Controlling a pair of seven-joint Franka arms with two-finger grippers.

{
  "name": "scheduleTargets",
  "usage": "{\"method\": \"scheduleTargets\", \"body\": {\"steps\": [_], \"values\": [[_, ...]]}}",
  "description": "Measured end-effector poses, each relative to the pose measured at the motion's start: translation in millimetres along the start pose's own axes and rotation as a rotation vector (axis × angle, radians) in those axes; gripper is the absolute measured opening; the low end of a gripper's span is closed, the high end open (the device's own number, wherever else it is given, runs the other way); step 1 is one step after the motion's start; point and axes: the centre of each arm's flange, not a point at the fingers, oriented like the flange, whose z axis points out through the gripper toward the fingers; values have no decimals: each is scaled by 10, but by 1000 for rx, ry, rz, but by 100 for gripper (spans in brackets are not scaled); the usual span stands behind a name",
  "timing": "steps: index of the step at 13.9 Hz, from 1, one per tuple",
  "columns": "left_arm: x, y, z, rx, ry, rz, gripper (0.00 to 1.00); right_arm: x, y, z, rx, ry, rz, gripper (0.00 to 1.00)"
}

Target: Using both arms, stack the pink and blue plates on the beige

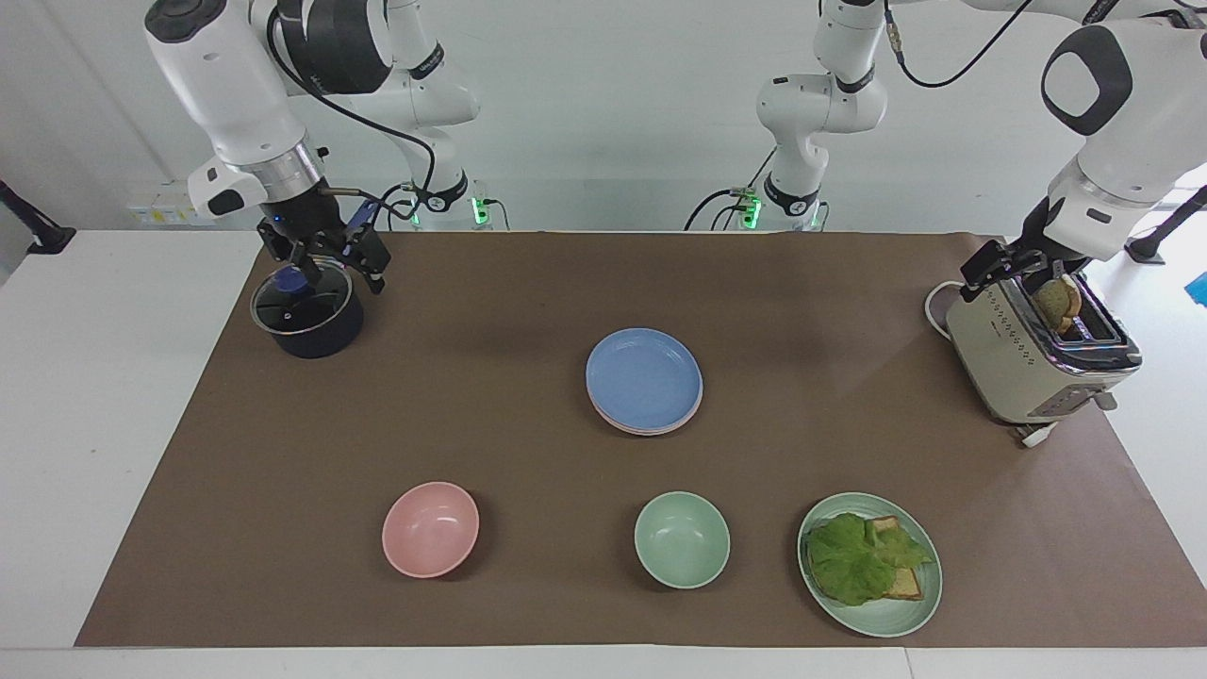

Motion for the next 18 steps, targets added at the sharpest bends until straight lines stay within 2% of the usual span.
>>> {"method": "scheduleTargets", "body": {"steps": [4,7,13,18], "values": [[0,0,0,0,0,0,100,-53,59,-373,-26,-10,-40,100],[0,0,0,0,0,0,100,-66,321,-490,-30,-32,-64,100],[0,1,0,0,0,0,100,-184,441,-488,-31,-76,-74,100],[0,1,0,0,0,0,100,-176,551,-449,-33,-86,-54,100]]}}
